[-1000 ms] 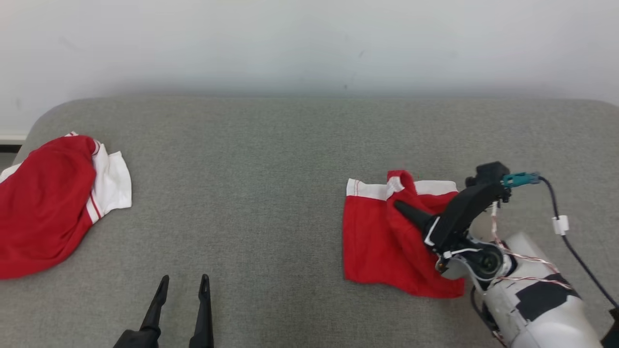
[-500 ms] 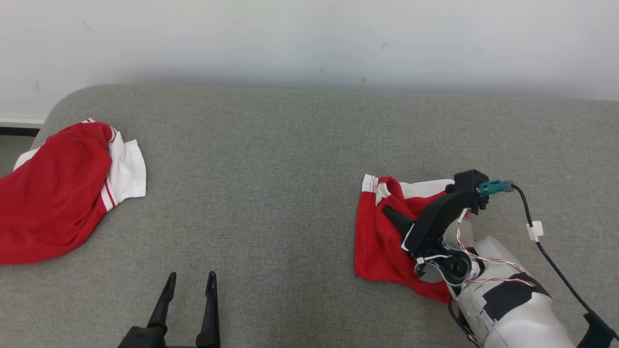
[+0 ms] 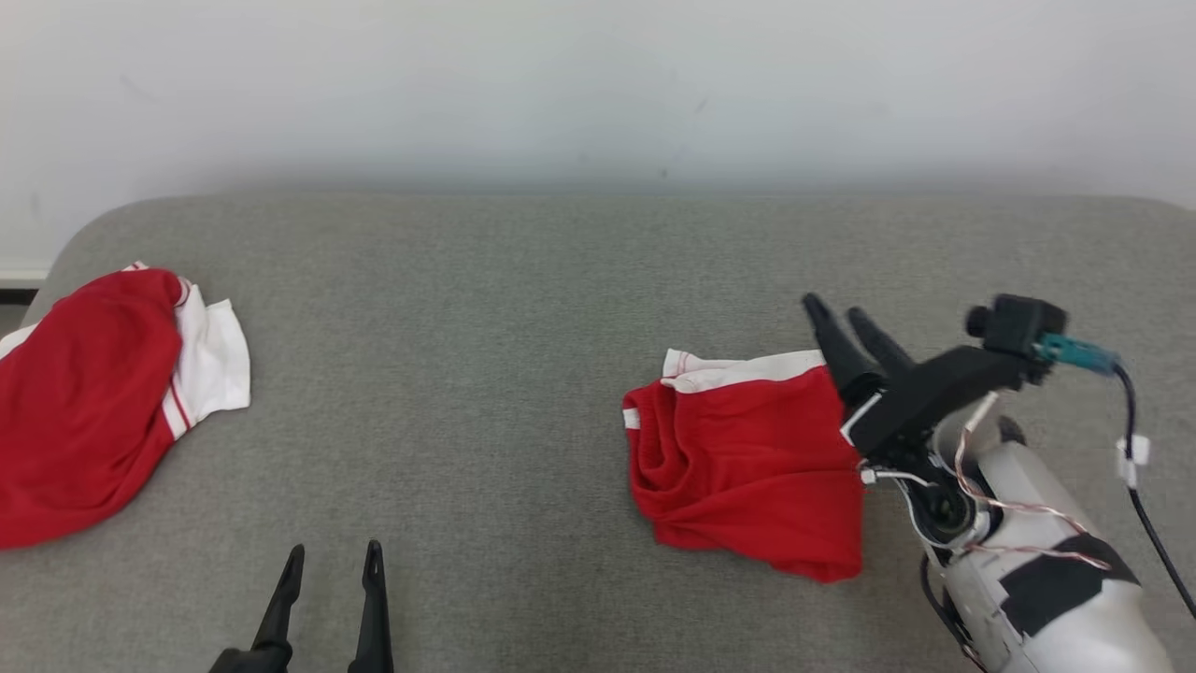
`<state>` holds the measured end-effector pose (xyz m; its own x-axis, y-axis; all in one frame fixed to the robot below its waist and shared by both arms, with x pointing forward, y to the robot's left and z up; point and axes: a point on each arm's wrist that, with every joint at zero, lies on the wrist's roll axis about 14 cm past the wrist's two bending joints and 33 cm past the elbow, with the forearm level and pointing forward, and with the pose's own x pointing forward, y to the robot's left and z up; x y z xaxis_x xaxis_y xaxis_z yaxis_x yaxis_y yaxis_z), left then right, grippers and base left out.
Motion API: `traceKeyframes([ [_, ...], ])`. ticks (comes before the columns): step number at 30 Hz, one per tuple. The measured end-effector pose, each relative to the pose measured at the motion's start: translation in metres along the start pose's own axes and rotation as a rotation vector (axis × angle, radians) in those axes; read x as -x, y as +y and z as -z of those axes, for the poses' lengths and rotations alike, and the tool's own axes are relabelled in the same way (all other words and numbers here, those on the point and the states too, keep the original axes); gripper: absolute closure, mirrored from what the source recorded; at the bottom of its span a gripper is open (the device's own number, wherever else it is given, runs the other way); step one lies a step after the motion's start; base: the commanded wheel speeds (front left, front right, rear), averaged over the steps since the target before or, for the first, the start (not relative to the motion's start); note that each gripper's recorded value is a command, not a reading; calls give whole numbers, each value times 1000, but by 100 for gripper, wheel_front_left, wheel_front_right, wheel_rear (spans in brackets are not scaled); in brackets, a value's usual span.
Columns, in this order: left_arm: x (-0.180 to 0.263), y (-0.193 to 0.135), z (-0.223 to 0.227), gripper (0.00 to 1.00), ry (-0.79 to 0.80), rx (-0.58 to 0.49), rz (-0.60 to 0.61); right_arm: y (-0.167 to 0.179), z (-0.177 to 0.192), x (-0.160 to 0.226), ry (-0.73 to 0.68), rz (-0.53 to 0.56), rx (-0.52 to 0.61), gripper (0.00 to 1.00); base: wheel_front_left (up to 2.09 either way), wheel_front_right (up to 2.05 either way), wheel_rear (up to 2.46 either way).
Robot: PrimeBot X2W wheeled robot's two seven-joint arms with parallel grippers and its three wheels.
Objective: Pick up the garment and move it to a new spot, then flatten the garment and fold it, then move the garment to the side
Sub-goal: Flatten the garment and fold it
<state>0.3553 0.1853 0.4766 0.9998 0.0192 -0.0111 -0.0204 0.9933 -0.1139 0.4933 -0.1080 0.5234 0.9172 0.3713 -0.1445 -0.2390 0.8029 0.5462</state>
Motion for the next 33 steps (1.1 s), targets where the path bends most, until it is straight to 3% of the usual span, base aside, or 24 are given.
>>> traceKeyframes([
  [8,-7,-9,-2,0,-8,-11,31,-27,-23,43,-237,44,100,0,0,0,0],
  [15,-14,-18,-4,0,-16,-26,61,-51,-12,79,-274,102,230,0,0,0,0],
  [21,-17,-21,-4,0,-16,-27,66,-43,-22,104,-359,118,366,0,0,0,0],
  [33,-15,-12,-8,0,-28,-44,35,-44,13,134,-359,213,336,0,0,0,0],
])
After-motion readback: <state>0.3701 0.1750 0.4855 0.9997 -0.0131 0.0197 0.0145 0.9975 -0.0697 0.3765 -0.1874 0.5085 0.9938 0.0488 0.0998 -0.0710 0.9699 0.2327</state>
